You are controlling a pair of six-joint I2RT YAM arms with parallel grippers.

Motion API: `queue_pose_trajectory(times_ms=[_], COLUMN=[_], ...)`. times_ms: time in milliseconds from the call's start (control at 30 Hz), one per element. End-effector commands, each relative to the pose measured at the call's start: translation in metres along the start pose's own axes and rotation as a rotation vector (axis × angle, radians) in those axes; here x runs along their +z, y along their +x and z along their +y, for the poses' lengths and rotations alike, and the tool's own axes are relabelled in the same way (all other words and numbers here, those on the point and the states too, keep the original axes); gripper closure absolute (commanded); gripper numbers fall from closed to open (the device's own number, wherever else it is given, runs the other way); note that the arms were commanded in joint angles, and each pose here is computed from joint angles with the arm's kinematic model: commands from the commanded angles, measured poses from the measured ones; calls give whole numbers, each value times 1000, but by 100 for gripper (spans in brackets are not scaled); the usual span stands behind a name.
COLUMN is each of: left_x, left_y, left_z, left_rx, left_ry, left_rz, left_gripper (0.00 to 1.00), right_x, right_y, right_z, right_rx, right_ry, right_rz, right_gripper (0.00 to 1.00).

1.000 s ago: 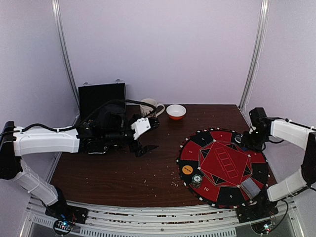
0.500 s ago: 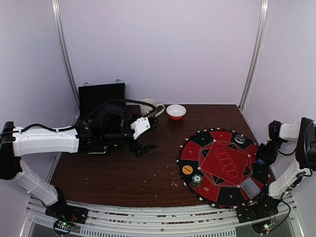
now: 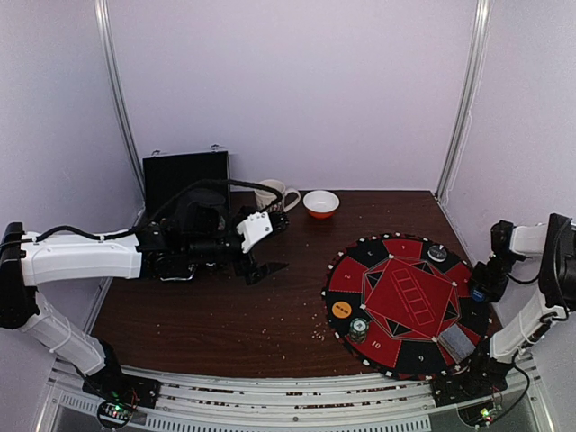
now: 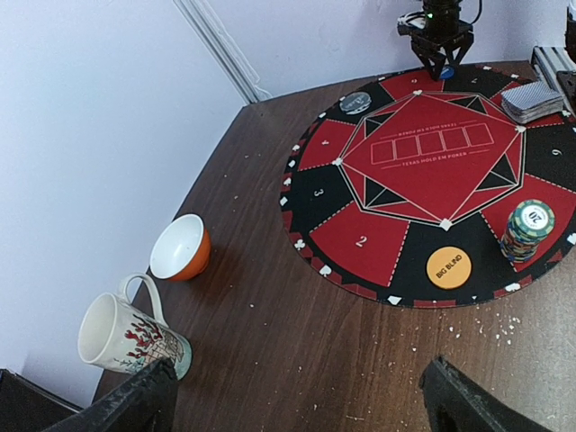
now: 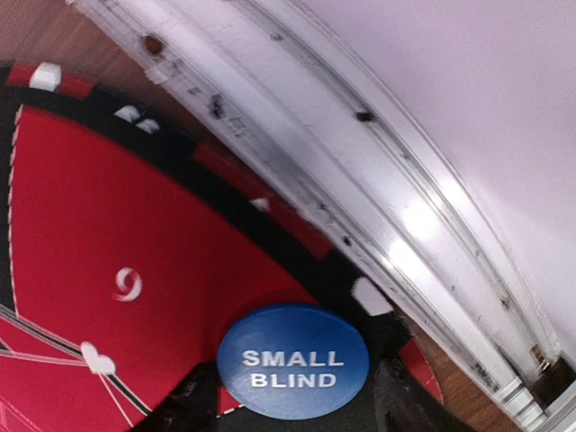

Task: Distribute texas hold em gaming equipment
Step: Place the small blind button at position6, then move the big blind button to position 2.

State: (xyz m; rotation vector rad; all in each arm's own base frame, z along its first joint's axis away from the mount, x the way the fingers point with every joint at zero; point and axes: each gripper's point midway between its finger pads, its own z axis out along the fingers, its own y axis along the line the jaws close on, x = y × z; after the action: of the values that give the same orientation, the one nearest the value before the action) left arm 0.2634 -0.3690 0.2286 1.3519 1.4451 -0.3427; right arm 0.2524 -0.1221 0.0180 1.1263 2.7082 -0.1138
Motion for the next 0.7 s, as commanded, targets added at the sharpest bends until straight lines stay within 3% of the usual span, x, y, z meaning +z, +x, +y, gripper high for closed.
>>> queue_pose_trajectory(times_ms=[0, 133, 267, 400, 467, 533, 667], left_x=[-9, -9, -8, -8, -8, -10, -15], left_y=[-14, -12, -11, -11, -10, -11, -12], left_z=[12, 13, 13, 15, 17, 20, 37], left_rx=[13, 12, 12, 14, 13, 9, -23], left_ry=[-43, -44, -43, -51, -64, -76, -147], left_rz=[-52, -49, -47, -41, -35, -37, -43], left_gripper=[2, 2, 2, 2, 2, 2, 2], right_x=[2, -11, -45, -92, -119, -133, -134], right_y=[9, 5, -7, -2, 21, 62, 142], right_z=[-15, -7, 20, 89, 145, 193, 240], right_rx=[9, -5, -83, -286, -466, -660, -955], right_ry=[56, 18, -18, -120, -237, -363, -395], right_rz=[22, -3, -81, -177, -204, -162, -55], right_gripper=[27, 9, 8, 7, 7, 0, 0])
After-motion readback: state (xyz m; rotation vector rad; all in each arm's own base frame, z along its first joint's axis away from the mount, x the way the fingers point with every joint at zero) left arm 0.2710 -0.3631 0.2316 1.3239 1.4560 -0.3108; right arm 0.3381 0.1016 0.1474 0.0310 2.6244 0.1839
